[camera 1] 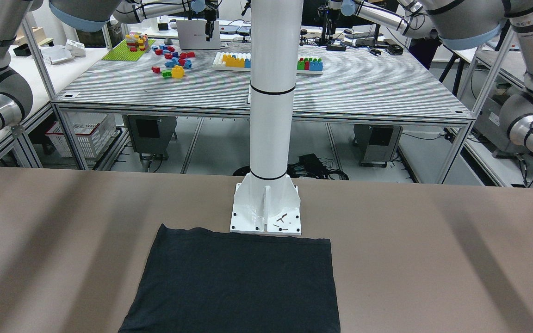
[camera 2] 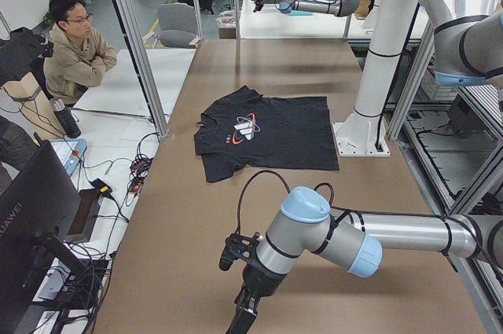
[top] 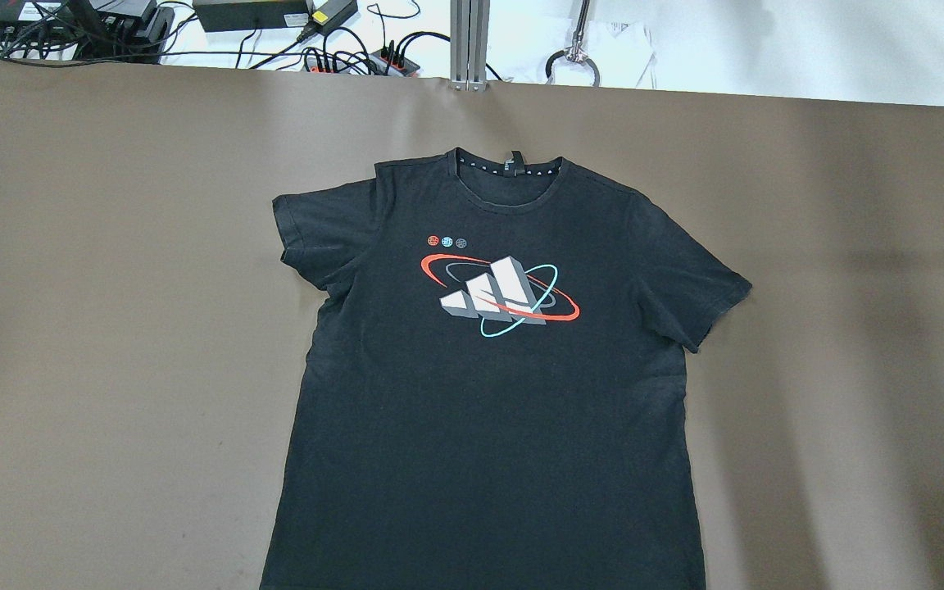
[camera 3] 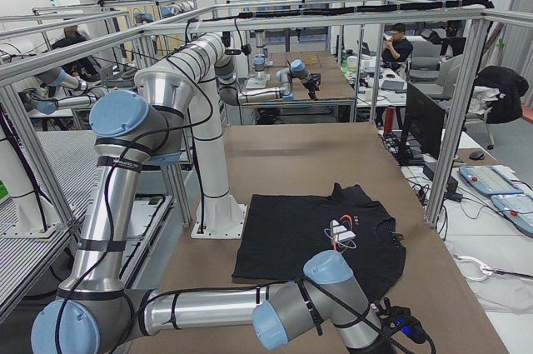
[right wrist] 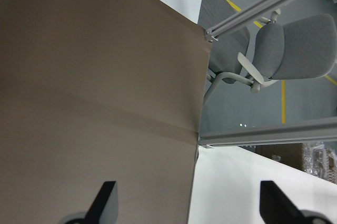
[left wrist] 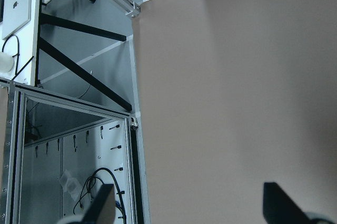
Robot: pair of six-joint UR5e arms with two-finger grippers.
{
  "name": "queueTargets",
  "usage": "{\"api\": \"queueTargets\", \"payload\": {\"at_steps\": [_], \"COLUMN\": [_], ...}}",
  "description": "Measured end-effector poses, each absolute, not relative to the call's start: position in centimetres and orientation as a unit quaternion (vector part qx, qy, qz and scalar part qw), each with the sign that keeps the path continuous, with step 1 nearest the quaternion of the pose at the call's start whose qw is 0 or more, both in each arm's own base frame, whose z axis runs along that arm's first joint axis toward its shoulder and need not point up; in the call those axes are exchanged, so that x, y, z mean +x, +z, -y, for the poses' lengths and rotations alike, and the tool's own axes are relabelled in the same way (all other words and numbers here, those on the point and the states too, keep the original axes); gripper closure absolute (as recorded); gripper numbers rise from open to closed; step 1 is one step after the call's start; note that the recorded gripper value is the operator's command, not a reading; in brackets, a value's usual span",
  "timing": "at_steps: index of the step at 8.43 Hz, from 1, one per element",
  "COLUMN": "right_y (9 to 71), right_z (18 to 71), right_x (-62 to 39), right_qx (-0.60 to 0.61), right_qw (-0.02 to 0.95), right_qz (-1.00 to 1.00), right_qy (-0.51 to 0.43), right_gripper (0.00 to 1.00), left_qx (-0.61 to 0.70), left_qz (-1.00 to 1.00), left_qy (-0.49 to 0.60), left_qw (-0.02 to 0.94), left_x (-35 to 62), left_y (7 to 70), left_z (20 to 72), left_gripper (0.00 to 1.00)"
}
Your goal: Fold clothes
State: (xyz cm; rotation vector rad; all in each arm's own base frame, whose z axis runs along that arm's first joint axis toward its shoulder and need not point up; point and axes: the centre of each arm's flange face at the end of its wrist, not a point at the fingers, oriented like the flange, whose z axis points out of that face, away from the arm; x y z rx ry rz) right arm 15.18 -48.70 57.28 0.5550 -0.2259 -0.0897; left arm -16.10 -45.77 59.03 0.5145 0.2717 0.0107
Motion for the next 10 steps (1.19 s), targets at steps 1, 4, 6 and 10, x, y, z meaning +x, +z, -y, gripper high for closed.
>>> {"api": "queueTargets", "payload": {"at_steps": [1, 4, 6, 10], "right_y": [56.5, 52.1, 49.4, 47.6], "right_z": [50.1, 55.3, 57.9, 59.3], "right_x": [12.9, 3.4, -3.8, -19.0], "right_qx": [0.274, 0.267, 0.253, 0.189], "right_qw": [0.952, 0.939, 0.93, 0.925], "right_qz": [0.13, 0.218, 0.266, 0.329], "right_qy": [-0.035, 0.008, 0.012, 0.009], "right_gripper": [0.05, 0.05, 0.05, 0.21], "left_qx": [0.252, 0.252, 0.253, 0.257], "left_qz": [-0.135, -0.137, -0.14, -0.142], "left_qy": [0.005, 0.008, 0.011, 0.012], "left_qw": [0.958, 0.958, 0.957, 0.956], "left_x": [-16.0, -15.9, -15.8, -15.7], "left_y": [59.2, 59.2, 59.4, 58.9], "left_z": [45.5, 45.4, 45.5, 45.8], "left_gripper": [0.0, 0.0, 0.0, 0.0]}}
